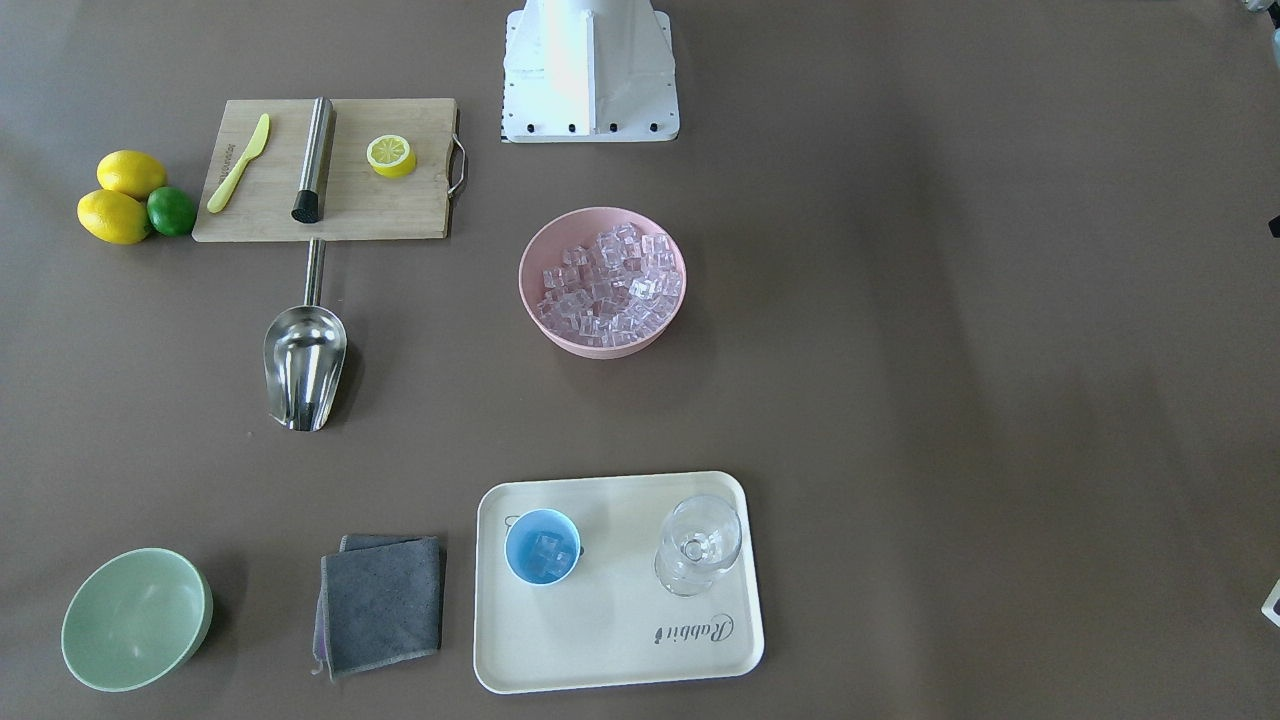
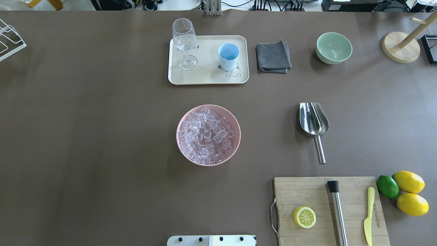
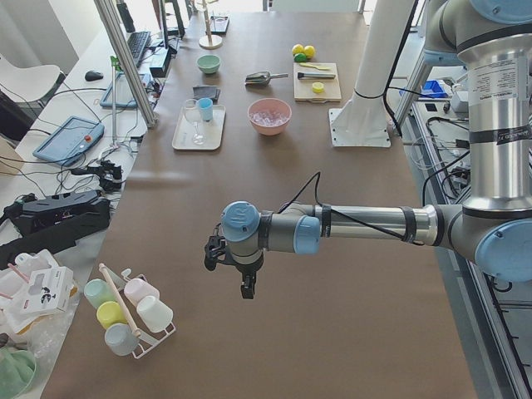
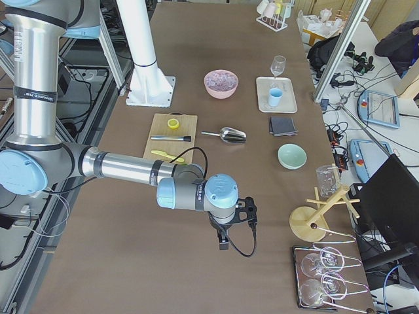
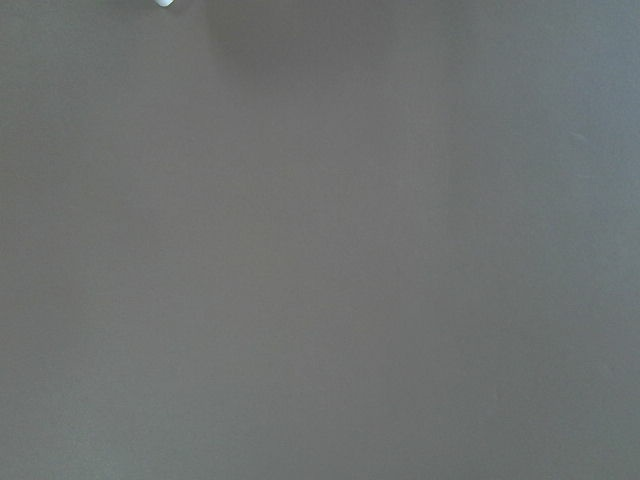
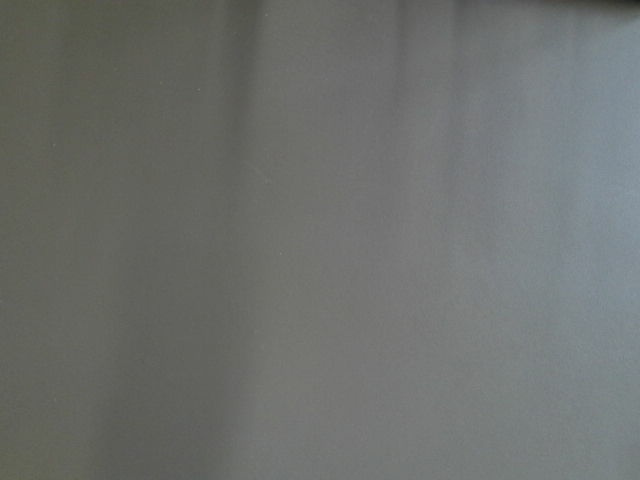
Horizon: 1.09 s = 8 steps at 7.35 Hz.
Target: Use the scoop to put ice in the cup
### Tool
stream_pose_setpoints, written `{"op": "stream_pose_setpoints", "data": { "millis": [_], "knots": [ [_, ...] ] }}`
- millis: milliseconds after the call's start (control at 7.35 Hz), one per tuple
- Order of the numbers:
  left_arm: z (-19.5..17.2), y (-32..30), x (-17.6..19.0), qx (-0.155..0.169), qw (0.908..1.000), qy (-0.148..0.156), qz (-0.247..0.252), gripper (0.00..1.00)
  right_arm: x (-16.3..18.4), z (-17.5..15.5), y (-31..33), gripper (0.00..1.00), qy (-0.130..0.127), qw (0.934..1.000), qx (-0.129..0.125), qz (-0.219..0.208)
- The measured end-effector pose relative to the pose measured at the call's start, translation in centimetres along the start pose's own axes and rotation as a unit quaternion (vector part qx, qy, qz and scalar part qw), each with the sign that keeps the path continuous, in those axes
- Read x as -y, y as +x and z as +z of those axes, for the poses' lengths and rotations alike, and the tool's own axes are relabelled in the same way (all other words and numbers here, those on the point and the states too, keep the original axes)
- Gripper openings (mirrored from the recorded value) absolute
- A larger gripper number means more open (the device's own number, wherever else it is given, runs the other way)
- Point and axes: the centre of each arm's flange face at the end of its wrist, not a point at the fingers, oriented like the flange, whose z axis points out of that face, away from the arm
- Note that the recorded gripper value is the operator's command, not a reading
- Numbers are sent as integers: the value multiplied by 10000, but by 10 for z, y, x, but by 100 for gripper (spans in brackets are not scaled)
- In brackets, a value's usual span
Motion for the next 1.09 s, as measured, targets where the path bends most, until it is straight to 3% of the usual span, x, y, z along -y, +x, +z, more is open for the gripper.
{"op": "stream_pose_setpoints", "data": {
  "millis": [1088],
  "knots": [
    [0,0,0,0,10000,0,-3,98,-1,3,3,100,-35,10000,-12,20]
  ]
}}
